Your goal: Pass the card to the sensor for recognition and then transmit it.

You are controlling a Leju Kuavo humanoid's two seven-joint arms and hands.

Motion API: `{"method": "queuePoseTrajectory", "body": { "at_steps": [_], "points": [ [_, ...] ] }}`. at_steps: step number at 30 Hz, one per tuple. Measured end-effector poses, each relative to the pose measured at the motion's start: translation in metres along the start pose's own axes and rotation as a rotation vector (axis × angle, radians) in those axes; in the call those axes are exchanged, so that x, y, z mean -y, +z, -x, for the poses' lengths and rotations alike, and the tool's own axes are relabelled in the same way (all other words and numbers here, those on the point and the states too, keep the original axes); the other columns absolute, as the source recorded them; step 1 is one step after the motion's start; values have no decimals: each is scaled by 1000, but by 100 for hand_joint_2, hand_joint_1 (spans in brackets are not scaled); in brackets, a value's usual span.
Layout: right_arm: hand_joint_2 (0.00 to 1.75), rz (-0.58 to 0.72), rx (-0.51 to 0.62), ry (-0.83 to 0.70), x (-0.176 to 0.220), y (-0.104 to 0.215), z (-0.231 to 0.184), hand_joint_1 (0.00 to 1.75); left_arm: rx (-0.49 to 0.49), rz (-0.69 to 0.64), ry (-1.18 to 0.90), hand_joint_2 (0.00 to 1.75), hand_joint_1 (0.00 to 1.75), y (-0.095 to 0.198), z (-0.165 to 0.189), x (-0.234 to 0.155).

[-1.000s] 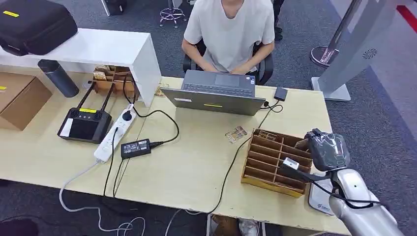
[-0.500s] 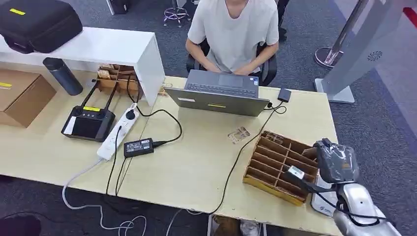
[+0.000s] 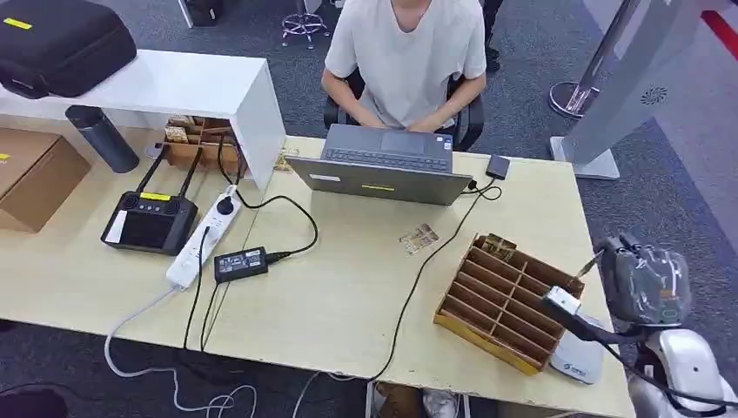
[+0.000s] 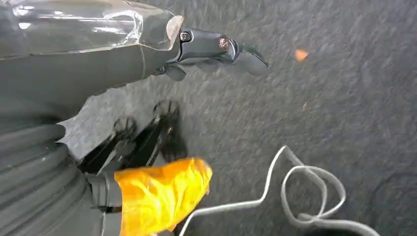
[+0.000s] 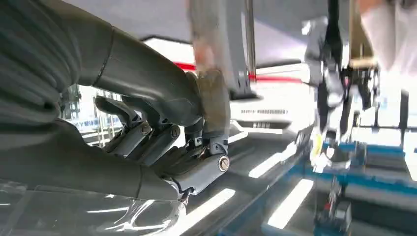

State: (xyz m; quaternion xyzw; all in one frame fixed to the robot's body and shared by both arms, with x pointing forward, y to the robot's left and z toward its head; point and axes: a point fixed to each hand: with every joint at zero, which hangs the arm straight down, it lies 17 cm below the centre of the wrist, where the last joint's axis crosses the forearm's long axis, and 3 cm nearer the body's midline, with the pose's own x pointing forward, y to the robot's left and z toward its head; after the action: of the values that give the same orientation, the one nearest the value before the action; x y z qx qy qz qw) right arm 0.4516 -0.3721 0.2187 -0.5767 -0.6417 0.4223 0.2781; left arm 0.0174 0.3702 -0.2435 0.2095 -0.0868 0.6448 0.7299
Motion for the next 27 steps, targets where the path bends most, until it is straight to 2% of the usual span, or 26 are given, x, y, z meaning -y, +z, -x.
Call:
{"method": "queuePoseTrajectory", "body": {
  "at_steps": [6,14,23,27],
  "points": [
    [175,60,10,13,23,-16,5,175,-1,-9,-26,175,0,0,3,-5],
    [175,129,14,25,50,-37,12,175,-50,-40,65,175,0,0,6,-9],
    [175,222,43,35,86,-61,7,175,-8,6,-16,175,0,5,-7,2],
    [175,228,45,36,88,-63,7,175,-5,8,-23,175,0,6,-7,3]
  ]
}}
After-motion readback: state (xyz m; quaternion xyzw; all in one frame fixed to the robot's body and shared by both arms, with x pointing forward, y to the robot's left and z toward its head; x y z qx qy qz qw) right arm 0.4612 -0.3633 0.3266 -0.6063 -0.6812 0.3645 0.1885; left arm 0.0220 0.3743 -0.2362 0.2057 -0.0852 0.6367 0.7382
